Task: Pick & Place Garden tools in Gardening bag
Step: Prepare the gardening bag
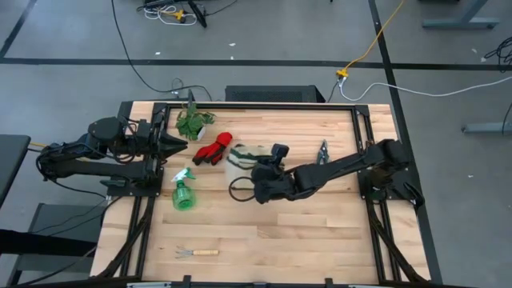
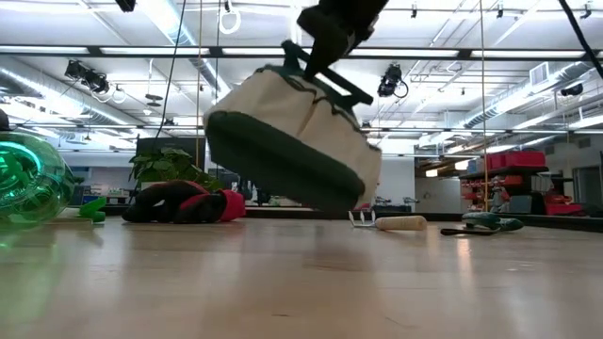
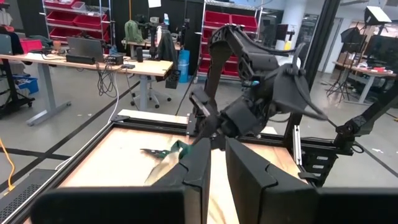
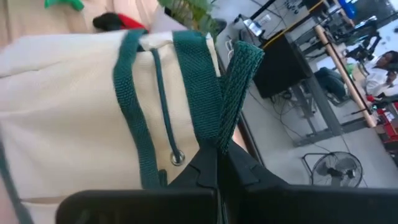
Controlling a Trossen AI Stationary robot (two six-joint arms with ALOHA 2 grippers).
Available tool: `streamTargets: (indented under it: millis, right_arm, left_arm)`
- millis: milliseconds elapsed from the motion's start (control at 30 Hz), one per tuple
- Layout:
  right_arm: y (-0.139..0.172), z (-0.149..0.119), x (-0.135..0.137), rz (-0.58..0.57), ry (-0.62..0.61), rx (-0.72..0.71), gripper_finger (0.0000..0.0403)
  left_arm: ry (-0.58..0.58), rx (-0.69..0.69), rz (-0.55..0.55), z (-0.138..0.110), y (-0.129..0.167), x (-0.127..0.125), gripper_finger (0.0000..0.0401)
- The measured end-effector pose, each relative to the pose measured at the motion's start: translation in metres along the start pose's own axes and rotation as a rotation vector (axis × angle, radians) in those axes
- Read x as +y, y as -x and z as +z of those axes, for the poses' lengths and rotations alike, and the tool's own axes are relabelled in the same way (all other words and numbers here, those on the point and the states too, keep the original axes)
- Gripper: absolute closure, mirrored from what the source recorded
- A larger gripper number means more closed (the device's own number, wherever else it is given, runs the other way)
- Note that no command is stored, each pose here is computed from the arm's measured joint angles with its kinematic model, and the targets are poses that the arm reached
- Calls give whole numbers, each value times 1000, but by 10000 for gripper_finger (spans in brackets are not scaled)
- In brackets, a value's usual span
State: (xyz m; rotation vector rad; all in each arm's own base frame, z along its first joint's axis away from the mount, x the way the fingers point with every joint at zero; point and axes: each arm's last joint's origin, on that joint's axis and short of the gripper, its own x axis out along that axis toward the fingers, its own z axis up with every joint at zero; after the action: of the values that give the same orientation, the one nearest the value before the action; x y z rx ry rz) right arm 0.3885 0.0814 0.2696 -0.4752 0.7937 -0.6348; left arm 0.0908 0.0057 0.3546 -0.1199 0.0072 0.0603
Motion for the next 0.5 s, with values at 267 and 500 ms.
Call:
streamTargets:
  millis: [267,500]
  right_arm:
    - [4,-3,17,41,6,-3,403]
    - [30,-5,39,136,-27,-43,403]
  left_arm:
    - [0,17,2,-2,0,0,343]
    - [1,30,4,-3,0,0,343]
